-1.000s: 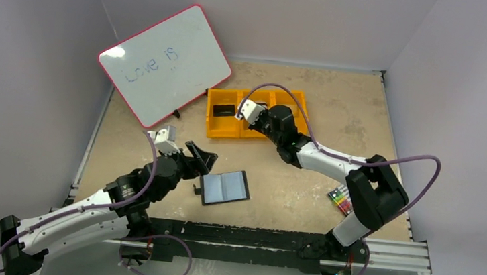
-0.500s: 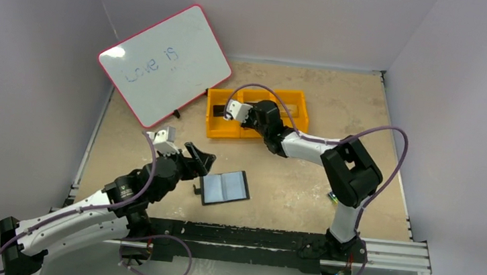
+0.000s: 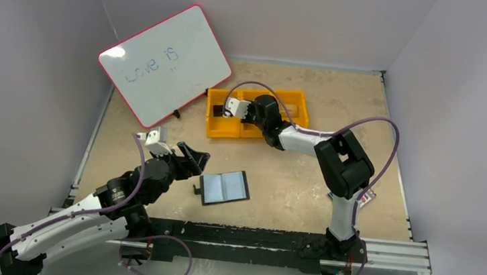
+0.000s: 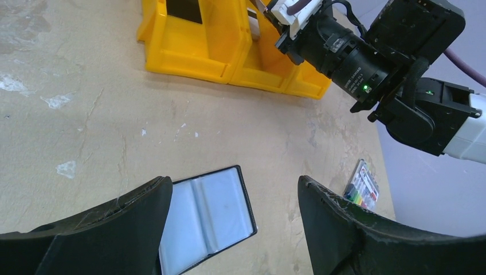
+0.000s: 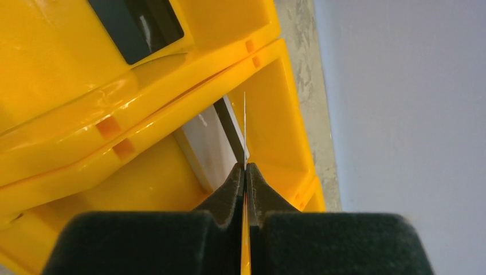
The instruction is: Take the credit cards out of the card holder
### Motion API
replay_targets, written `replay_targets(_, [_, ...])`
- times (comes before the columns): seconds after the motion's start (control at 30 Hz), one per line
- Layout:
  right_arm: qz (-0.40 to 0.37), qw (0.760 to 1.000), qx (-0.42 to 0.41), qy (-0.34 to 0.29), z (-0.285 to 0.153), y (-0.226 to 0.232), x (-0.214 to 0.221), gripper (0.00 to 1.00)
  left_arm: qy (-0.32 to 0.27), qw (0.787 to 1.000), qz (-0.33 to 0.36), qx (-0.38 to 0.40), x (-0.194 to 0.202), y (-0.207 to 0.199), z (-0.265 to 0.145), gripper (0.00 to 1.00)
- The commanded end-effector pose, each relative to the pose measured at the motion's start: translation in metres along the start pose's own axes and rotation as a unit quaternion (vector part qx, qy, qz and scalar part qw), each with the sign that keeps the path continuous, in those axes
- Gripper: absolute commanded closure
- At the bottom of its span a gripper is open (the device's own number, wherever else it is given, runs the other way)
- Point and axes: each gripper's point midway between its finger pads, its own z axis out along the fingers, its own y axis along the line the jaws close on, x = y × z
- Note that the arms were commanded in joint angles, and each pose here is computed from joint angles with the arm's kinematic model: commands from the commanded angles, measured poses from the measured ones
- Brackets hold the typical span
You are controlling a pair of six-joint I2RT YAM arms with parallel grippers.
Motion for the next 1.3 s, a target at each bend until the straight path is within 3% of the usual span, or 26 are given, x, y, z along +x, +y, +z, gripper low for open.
replay_targets(0.0, [-0.017, 0.999, 0.012, -0.033, 0.006, -0.024, -0.016, 1.00, -0.023, 1.000, -0.003, 0.010, -0.020, -0.011, -0.006, 0.20])
replay_targets(1.27, [-0.050, 0.998, -0.032, -0.025, 0.041, -0.024, -0.007, 0.99, -0.026, 1.000, 0.001, 0.003, -0.021, -0.010, -0.005, 0.20])
